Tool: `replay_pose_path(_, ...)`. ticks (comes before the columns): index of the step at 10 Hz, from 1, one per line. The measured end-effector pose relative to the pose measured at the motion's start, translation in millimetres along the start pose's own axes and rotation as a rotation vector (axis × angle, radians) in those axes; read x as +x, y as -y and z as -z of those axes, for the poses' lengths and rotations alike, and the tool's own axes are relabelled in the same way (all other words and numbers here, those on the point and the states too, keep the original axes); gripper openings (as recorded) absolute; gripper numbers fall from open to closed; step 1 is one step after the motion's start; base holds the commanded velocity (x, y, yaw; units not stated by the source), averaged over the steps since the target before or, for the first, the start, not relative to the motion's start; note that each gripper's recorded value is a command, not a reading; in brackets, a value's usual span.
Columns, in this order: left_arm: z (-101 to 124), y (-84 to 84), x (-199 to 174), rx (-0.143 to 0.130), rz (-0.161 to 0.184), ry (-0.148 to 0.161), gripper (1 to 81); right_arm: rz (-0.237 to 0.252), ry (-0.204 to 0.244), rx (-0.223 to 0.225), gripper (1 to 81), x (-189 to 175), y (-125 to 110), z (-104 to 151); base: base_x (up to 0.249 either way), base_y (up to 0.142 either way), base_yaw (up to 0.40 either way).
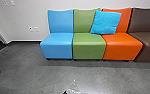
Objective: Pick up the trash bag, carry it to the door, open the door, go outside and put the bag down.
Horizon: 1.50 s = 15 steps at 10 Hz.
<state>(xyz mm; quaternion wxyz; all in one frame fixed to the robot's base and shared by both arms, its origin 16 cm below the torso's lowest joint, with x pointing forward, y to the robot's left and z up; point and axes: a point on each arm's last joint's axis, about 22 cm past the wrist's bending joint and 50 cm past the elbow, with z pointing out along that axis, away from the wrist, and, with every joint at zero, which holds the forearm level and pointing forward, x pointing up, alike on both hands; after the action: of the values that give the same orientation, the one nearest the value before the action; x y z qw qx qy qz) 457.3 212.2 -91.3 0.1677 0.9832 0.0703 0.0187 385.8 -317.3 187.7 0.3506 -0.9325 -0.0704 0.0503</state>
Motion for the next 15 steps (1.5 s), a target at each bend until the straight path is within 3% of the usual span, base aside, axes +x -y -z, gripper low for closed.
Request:
replay_pose_path(2,16,-0.9,-10,0.002,0.008,0.040,1.0,-0.020,0.017,0.004,81.1,1,10,12,0.000,0.000,0.000)
replay_pose_path(4,37,-7.2,-10,-0.009,0.008,0.051,1.0,-0.040,0.032,0.010,81.1,-5,20,13,0.000,0.000,0.000)
replay_pose_path(6,72,-25.6,10,-0.045,0.000,0.017,1.0,-0.036,0.031,0.016,81.1,-13,38,20,0.000,0.000,0.000)
replay_pose_path(9,135,-49.4,34,-0.098,-0.009,-0.032,1.0,-0.010,-0.018,0.008,81.1,-10,68,50,0.000,0.000,0.000)
replay_pose_path(11,176,-50.6,50,-0.095,0.000,-0.072,1.0,0.007,-0.047,-0.001,81.1,-9,85,70,0.000,0.000,0.000)
replay_pose_path(13,213,-61.5,59,-0.108,-0.003,-0.101,1.0,0.009,-0.064,-0.011,81.1,-17,98,79,0.000,0.000,0.000)
replay_pose_path(15,254,-72.1,64,-0.126,-0.023,-0.109,1.0,0.019,-0.085,-0.013,81.1,-22,115,89,0.000,0.000,0.000)
